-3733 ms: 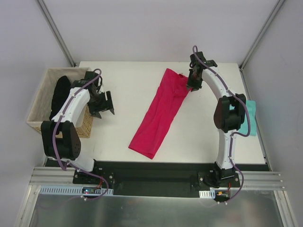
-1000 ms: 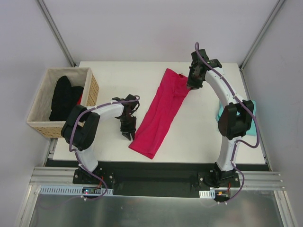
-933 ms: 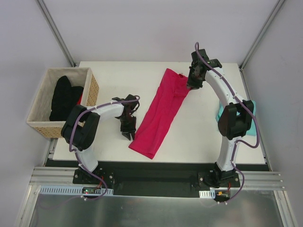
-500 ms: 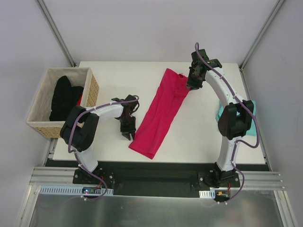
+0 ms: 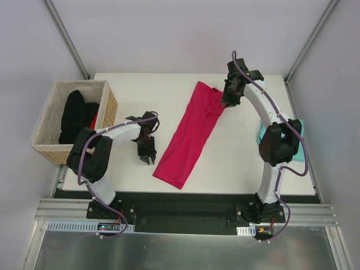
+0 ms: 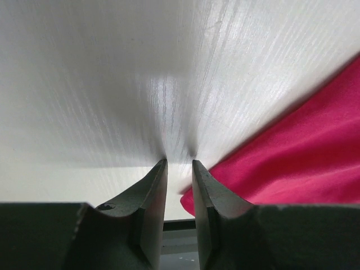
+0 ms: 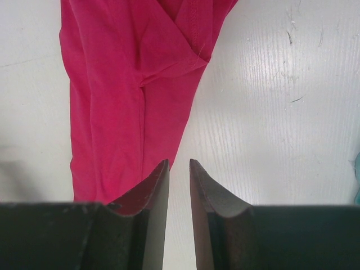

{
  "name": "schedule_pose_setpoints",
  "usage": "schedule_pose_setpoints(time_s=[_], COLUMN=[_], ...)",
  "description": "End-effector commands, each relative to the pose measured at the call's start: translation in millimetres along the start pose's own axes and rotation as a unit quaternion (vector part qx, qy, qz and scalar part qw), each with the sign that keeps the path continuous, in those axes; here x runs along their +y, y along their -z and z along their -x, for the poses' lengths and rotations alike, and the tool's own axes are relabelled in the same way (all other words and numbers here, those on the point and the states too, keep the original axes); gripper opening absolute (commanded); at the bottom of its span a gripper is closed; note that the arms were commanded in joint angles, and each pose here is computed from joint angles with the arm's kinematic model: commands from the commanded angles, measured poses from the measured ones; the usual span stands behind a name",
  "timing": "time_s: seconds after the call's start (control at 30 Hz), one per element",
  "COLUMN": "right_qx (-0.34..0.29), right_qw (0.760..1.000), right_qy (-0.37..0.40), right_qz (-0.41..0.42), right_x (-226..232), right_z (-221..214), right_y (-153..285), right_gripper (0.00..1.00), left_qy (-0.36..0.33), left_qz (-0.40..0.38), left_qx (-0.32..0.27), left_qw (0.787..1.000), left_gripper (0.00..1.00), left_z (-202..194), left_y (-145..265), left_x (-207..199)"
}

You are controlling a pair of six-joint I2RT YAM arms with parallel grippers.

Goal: Fold and stack the t-shirts

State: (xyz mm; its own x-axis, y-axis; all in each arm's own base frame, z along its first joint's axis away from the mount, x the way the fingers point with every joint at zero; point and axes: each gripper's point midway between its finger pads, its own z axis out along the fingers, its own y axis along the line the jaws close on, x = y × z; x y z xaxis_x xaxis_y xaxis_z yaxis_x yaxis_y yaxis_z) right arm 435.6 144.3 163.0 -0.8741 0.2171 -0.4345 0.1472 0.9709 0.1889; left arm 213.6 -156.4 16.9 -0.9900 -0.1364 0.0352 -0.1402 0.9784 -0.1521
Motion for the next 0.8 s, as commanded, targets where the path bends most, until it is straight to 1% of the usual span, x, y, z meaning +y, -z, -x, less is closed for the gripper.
schedule_pose_setpoints(time_s=[0.0, 0.13, 0.27, 0.77], right_qx=[-0.022, -0.018, -0.018, -0.015], right_qw=[1.000, 1.000, 1.000, 1.000], right_qy=[-0.007, -0.009, -0.012, -0.014], right_qz=[0.018, 0.019, 0.022, 0.023], right_x=[6.8, 7.7, 9.2, 10.1], right_z=[11.8, 10.7, 11.2, 10.8], right_y=[24.3, 22.5, 21.3, 19.1], right_gripper=[0.24, 0.24, 0.24, 0.24], left_qy=[-0.007, -0.021, -0.025, -0.041], left_qz=[-0.020, -0.038, -0.046, -0.047], left_qx=[-0.022, -0.040, -0.041, -0.006], left_qw=[1.000, 0.998, 0.998, 0.998], left_gripper=[0.24, 0.24, 0.24, 0.22], left_z=[6.0, 12.4, 13.2, 1.6], left_y=[16.5, 28.8, 31.7, 18.0], left_x=[-7.3, -15.1, -18.8, -24.2])
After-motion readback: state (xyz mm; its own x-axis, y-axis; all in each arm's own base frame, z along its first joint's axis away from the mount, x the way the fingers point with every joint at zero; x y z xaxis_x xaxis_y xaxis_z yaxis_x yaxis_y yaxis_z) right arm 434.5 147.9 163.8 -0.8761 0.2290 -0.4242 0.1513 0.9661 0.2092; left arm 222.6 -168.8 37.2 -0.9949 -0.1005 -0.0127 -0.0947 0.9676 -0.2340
